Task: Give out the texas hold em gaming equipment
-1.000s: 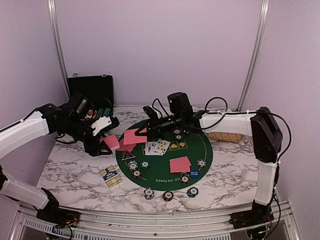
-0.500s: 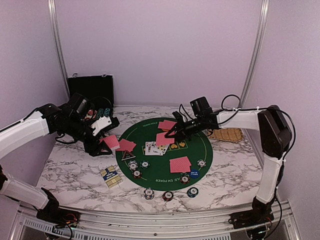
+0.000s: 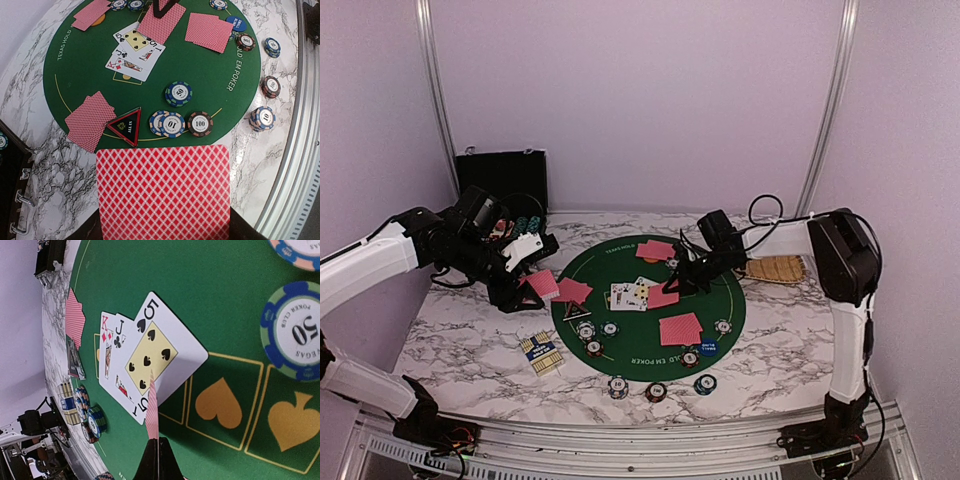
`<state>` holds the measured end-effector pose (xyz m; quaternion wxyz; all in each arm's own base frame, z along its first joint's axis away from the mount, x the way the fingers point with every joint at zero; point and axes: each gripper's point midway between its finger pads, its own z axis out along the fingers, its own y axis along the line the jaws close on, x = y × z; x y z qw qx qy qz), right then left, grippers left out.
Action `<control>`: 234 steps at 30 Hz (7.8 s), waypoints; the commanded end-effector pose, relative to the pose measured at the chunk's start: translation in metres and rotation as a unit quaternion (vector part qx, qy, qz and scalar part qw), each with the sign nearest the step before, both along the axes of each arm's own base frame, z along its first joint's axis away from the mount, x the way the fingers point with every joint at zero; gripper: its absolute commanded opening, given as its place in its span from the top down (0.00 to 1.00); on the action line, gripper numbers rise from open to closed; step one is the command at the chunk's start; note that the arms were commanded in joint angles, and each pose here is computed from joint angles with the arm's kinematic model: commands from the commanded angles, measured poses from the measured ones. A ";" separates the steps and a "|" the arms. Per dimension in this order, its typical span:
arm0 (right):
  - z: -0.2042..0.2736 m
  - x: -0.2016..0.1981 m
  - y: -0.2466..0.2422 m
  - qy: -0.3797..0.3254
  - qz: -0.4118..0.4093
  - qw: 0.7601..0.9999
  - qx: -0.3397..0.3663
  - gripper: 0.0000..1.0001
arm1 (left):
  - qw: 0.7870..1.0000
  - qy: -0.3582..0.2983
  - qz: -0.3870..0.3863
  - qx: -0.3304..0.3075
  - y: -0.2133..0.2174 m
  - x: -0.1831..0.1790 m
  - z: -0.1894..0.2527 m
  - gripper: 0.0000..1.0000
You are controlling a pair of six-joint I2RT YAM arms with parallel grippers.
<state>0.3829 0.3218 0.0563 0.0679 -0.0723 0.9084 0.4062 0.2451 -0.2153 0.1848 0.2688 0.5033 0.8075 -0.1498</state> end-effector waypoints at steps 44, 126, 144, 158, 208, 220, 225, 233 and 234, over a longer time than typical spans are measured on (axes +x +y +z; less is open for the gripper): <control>0.067 0.045 -0.016 -0.129 -0.005 0.988 -0.088 0.51 | 1.000 -0.014 -0.001 -0.019 -0.003 0.002 0.012 1.00; 0.128 -0.110 0.214 -0.013 0.160 0.970 0.184 0.40 | 1.000 -0.015 -0.004 -0.026 -0.004 0.001 0.015 1.00; 0.177 -0.123 0.208 -0.020 0.170 0.954 0.244 0.63 | 1.000 -0.014 0.000 -0.016 -0.002 0.002 0.009 1.00; 0.180 -0.120 0.199 -0.022 0.169 0.956 0.239 0.77 | 1.000 -0.018 0.001 -0.017 0.000 0.001 0.010 1.00; 0.161 -0.070 0.083 0.003 0.061 0.967 0.248 1.00 | 1.000 -0.016 0.004 -0.003 0.005 0.001 0.001 1.00; 0.078 -0.042 0.002 0.027 -0.020 0.984 0.175 1.00 | 1.000 -0.009 0.010 -0.001 0.008 0.005 -0.004 1.00; 0.049 -0.033 -0.016 0.017 -0.040 0.991 0.123 1.00 | 1.000 -0.009 0.021 0.002 0.015 0.011 -0.007 1.00; 0.021 -0.020 -0.022 0.016 -0.047 0.996 0.073 1.00 | 0.999 -0.008 0.044 0.007 0.032 0.021 -0.014 1.00; 0.020 -0.018 -0.022 0.016 -0.048 0.996 0.073 1.00 | 0.999 -0.008 0.047 0.007 0.034 0.023 -0.014 1.00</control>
